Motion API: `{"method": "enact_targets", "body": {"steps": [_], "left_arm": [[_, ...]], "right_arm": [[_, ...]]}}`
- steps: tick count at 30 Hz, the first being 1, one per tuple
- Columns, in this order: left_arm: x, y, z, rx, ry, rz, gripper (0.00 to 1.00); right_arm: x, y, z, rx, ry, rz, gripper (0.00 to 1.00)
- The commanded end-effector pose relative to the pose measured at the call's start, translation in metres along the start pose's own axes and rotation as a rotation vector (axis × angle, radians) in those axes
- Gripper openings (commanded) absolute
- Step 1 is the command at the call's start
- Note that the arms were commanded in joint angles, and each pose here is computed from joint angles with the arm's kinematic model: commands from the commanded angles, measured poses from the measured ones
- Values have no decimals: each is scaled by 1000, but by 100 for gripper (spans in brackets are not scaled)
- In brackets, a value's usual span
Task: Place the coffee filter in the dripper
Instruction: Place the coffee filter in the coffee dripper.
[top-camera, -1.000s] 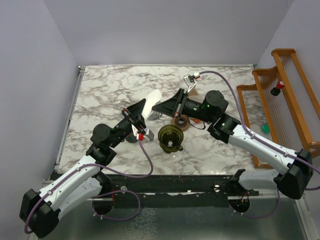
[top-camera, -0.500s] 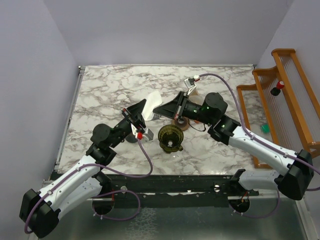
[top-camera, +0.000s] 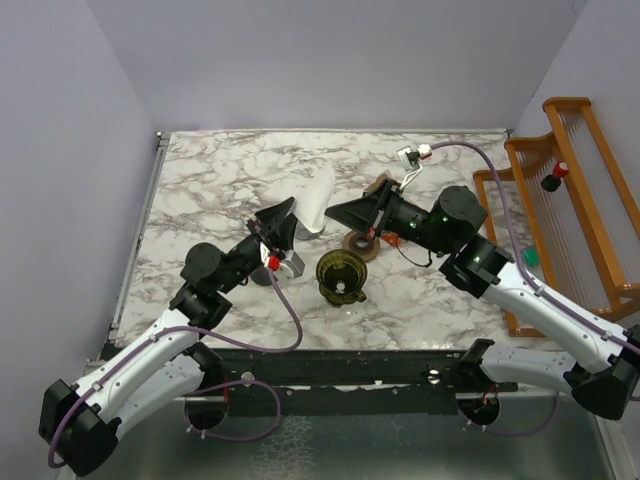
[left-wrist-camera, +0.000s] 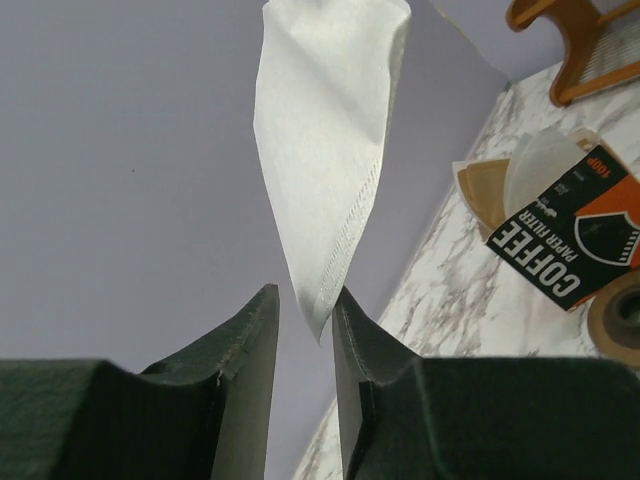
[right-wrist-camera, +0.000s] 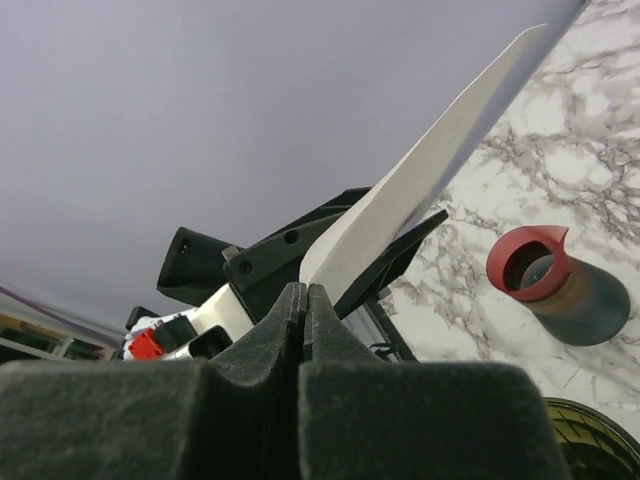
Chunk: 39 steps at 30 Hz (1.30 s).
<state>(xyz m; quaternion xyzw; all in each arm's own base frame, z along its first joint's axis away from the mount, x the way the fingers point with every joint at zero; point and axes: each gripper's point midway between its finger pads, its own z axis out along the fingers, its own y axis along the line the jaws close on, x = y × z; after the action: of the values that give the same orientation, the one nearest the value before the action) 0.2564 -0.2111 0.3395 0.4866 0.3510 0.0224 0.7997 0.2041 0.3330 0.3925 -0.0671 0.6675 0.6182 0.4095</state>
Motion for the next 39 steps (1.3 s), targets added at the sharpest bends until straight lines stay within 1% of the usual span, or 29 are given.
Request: {"method": "enact_targets", "body": {"steps": [1, 3, 8, 13, 17, 20, 24, 27, 30, 31, 36, 39], "left_arm": [[-25, -11, 5, 132, -54, -154, 31], [-31, -16, 5, 184, -57, -208, 33], [-40, -27, 0, 288, -20, -336, 34], [-60, -31, -9, 366, -49, -417, 34], [-76, -26, -14, 387, -62, -504, 32], [-81, -18, -14, 364, -25, -606, 34], [-72, -8, -9, 324, 117, -758, 36], [-74, -4, -5, 322, 173, -844, 40], [-80, -7, -3, 339, 181, -934, 52], [-80, -7, -2, 330, 183, -960, 54], [-72, 5, 0, 191, 218, -1088, 55], [-75, 17, 0, 115, 204, -1161, 56]], "right_arm": [[-19, 0, -11, 73, -50, -153, 0], [-25, 0, -14, 94, -63, -210, 0], [-37, -3, -18, 163, -40, -359, 0], [-39, -9, -13, 195, 46, -522, 0], [-33, -15, -9, 189, 126, -641, 1], [-32, -24, -8, 209, 162, -704, 0], [-31, -29, -6, 232, 194, -772, 1], [-29, -30, -5, 227, 210, -823, 0], [-26, -31, -5, 230, 209, -889, 1], [-26, -30, -5, 230, 203, -906, 0], [-21, -31, -5, 240, 177, -953, 0], [-19, -35, -5, 273, 160, -984, 1]]}}
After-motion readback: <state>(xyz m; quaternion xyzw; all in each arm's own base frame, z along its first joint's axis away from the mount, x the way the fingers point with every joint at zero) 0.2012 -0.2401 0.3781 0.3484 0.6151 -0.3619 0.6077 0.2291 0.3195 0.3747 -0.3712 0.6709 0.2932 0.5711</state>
